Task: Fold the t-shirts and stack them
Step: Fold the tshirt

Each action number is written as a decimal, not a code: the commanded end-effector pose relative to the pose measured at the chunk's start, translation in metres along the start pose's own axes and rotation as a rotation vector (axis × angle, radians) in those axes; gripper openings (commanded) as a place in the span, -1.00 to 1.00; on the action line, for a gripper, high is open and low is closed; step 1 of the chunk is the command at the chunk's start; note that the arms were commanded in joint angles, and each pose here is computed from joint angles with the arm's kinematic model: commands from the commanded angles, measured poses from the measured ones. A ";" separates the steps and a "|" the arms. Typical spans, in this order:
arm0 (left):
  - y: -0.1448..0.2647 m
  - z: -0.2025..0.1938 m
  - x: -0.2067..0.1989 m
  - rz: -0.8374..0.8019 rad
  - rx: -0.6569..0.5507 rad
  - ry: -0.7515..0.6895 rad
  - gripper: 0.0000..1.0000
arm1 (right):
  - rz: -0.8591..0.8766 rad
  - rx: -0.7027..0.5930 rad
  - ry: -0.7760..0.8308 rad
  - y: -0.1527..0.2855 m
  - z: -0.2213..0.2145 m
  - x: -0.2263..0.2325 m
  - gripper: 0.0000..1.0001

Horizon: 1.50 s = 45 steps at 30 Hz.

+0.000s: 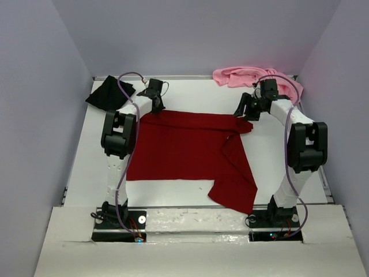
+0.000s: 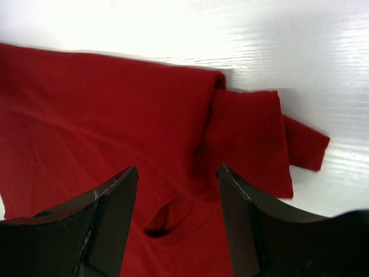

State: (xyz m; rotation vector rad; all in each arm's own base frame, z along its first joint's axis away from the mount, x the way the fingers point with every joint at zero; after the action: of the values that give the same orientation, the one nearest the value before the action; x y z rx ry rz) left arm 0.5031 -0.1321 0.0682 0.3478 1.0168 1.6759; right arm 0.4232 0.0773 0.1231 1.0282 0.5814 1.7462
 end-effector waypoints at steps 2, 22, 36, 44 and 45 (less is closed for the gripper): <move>0.009 0.003 0.003 -0.007 0.000 0.004 -1.00 | 0.034 -0.145 0.140 0.069 0.029 0.038 0.28; 0.167 -0.056 -0.134 -0.683 0.069 -0.141 0.21 | -0.017 -0.062 0.145 0.055 -0.038 0.041 0.32; 0.047 -0.058 -0.168 -0.572 0.200 -0.408 0.79 | -0.013 -0.080 0.154 0.064 -0.040 0.044 0.32; 0.042 -0.055 -0.173 -0.597 0.179 -0.419 0.79 | -0.006 -0.076 0.154 0.062 -0.039 0.044 0.32; 0.040 -0.056 -0.170 -0.591 0.187 -0.423 0.79 | -0.009 -0.074 0.150 0.061 -0.039 0.044 0.32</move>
State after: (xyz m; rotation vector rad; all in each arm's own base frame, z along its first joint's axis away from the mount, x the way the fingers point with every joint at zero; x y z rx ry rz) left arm 0.5011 -0.3062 0.0835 0.4644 0.8940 0.9734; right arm 0.3462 0.0941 0.1530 0.9007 0.6622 1.8080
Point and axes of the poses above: each gripper's point midway between its finger pads, its own y axis back along the fingers, its own x axis along the line the jaws close on, z = x × y, the point moved 5 cm from there along y, back along the fingers, and after that the axes turned 12 degrees about y, right-handed, at the moved point
